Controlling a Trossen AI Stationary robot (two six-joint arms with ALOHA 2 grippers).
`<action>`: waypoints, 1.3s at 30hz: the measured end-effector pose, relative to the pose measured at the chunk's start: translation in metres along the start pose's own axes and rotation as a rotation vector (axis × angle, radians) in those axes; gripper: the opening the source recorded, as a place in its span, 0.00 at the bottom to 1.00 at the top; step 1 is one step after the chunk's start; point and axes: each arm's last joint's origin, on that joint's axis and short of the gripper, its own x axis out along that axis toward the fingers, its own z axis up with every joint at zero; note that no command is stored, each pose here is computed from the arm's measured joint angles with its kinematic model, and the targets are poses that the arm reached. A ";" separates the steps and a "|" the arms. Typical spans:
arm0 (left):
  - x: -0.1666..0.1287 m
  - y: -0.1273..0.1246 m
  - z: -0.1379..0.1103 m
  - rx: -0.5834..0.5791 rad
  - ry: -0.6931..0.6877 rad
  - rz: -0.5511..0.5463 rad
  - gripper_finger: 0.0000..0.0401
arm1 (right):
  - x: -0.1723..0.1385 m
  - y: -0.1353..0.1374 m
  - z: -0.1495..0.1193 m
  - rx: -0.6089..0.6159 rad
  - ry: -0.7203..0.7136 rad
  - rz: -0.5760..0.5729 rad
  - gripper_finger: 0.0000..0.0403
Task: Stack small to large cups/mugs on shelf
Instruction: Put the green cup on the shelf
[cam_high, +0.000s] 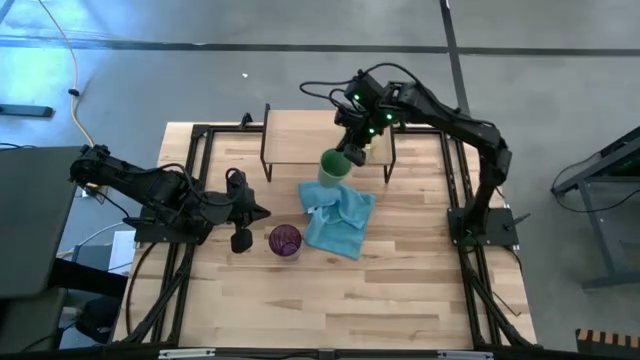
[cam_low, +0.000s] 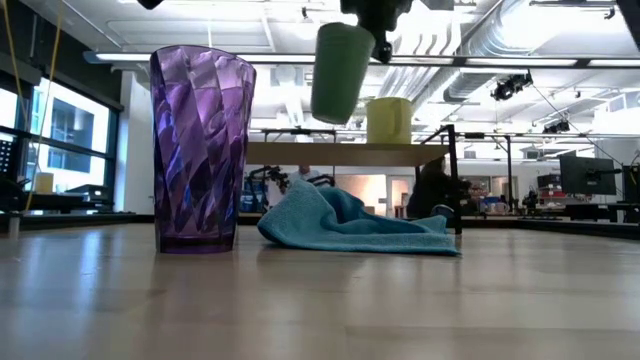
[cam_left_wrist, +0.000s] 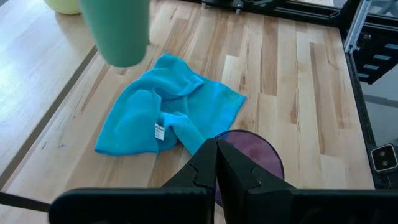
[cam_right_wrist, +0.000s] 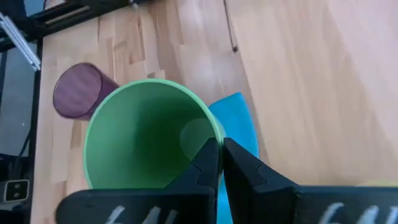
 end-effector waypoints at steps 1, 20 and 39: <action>0.000 0.000 0.000 0.000 0.000 0.000 0.00 | -0.002 -0.001 0.004 -0.007 -0.006 -0.002 0.00; 0.000 0.000 0.000 -0.001 -0.010 0.016 0.00 | 0.001 -0.049 0.017 0.064 0.037 -0.023 0.00; 0.000 0.000 0.001 -0.009 -0.011 0.016 0.00 | -0.001 -0.060 0.029 0.038 -0.069 -0.217 0.00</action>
